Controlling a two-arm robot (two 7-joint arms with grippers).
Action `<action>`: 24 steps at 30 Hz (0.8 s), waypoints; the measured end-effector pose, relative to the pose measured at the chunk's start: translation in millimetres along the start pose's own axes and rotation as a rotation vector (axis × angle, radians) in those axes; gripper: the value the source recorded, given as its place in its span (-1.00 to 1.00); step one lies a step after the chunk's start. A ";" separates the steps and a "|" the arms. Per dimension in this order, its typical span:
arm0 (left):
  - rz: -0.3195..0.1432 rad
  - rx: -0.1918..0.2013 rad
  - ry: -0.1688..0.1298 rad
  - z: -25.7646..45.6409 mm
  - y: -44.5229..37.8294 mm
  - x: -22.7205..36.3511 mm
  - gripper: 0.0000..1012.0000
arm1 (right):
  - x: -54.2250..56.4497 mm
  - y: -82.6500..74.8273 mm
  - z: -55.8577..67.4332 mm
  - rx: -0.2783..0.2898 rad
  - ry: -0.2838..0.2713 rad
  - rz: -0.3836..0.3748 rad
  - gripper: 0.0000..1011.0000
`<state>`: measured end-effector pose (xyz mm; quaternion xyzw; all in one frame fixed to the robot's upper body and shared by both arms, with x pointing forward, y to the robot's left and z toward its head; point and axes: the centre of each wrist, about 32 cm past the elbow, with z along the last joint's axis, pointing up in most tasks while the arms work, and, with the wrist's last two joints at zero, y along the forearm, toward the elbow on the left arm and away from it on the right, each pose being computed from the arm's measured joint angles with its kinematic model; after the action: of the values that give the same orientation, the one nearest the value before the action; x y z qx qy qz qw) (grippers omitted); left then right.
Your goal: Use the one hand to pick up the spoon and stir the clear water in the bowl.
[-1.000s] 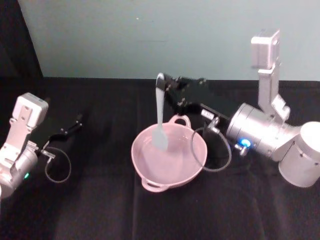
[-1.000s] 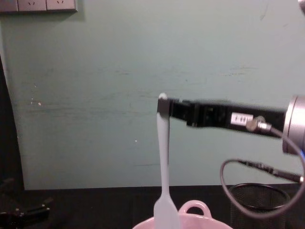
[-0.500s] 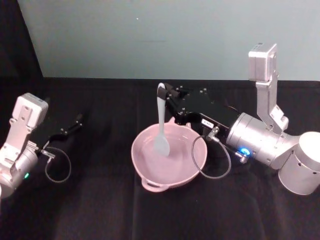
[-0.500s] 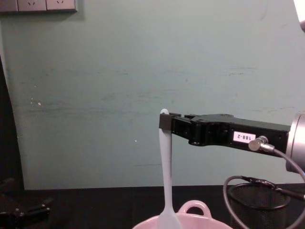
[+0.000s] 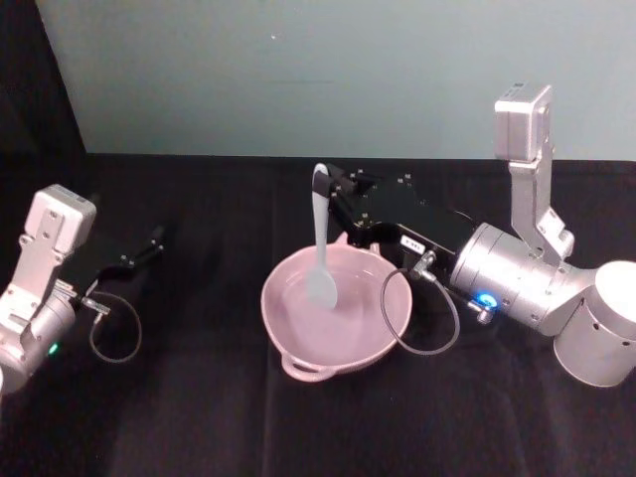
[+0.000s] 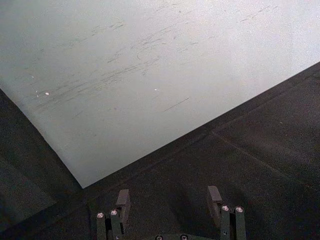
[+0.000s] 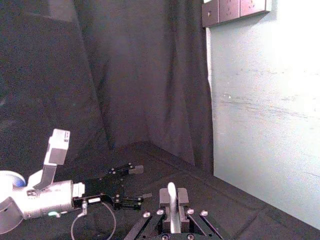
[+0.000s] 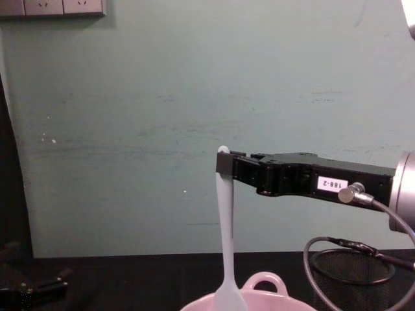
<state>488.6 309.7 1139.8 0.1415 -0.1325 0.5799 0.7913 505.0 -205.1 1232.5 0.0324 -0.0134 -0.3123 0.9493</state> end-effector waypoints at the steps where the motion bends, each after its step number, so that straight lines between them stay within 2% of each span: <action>1: 0.000 0.000 0.000 0.0 0.0 0.0 1.00 | 0.0 0.0 0.0 0.000 0.000 0.000 -0.81; 5: 0.000 0.000 0.000 0.0 0.0 0.0 1.00 | -0.6 0.5 -0.3 -0.001 0.000 0.004 -0.81; 16: 0.000 0.000 0.000 0.0 0.0 0.0 1.00 | -5.8 4.5 -12.8 0.008 0.024 0.008 -0.81; 24: 0.000 0.000 0.000 0.0 0.0 0.0 1.00 | 3.6 17.7 -24.5 0.005 0.046 -0.003 -0.81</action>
<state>488.6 309.7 1139.8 0.1415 -0.1324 0.5799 0.7913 519.5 -191.7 1209.3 0.0420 0.0074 -0.3130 0.9488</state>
